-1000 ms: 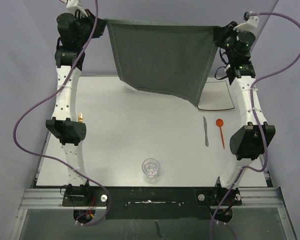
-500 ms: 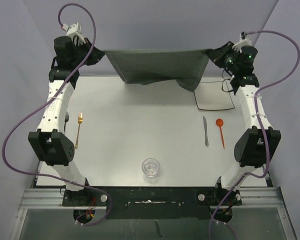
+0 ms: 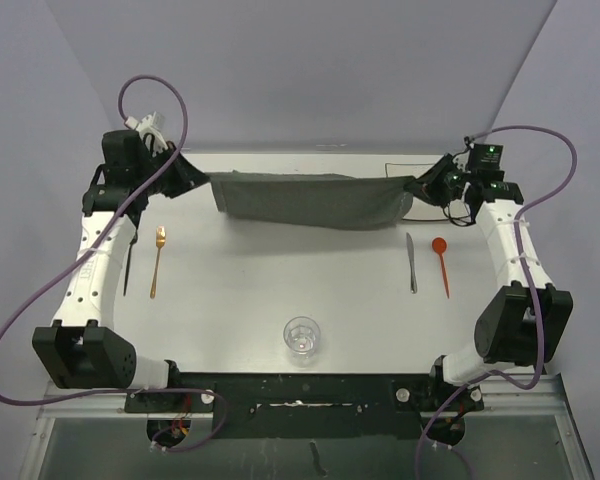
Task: Set the dinner table for one person
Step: Flatten out the napkin at the center of the board.
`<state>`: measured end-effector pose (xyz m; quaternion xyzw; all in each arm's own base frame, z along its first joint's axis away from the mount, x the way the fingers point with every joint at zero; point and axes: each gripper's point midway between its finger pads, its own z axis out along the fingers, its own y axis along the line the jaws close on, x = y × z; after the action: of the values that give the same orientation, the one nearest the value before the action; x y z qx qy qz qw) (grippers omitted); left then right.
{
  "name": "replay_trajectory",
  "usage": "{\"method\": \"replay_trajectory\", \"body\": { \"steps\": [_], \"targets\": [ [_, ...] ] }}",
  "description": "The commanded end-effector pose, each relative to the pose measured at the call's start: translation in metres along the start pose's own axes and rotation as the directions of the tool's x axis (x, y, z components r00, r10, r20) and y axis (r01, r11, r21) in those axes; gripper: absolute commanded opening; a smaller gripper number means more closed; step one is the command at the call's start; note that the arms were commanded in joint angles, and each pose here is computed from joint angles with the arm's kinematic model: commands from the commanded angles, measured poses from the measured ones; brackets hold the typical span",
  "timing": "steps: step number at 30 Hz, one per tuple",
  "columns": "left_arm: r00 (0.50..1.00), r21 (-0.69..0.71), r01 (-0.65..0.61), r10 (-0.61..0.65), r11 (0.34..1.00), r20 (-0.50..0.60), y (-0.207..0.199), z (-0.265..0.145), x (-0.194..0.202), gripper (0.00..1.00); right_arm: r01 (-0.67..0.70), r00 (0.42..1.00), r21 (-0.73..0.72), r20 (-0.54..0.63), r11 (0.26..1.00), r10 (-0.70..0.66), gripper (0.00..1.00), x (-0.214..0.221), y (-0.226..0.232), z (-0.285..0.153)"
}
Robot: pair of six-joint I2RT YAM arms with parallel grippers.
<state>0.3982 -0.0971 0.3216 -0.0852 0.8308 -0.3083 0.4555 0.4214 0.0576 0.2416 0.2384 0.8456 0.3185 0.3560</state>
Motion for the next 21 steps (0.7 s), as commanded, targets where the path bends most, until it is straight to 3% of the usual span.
{"method": "replay_trajectory", "body": {
  "steps": [1, 7, 15, 21],
  "targets": [
    [0.996, -0.2, 0.085, -0.09, 0.976, -0.016, 0.046, -0.024, 0.013, 0.0, -0.016, 1.0, 0.237, 0.029, 0.971, 0.009, 0.0, -0.01, -0.05, -0.022],
    [0.971, -0.259, 0.109, -0.159, 0.96, -0.179, 0.055, -0.028, 0.069, 0.0, 0.001, 0.977, 0.349, -0.2, 0.937, 0.074, 0.0, 0.058, -0.089, -0.008],
    [0.91, -0.374, 0.08, -0.22, 0.924, -0.35, 0.075, -0.024, 0.127, 0.0, 0.123, 0.943, 0.392, -0.333, 0.912, 0.016, 0.0, 0.122, -0.095, 0.0],
    [0.888, -0.396, 0.068, -0.237, 0.916, -0.395, 0.081, -0.022, 0.147, 0.0, 0.168, 0.922, 0.452, -0.385, 0.876, 0.022, 0.02, 0.146, -0.112, -0.001]
  ]
}}
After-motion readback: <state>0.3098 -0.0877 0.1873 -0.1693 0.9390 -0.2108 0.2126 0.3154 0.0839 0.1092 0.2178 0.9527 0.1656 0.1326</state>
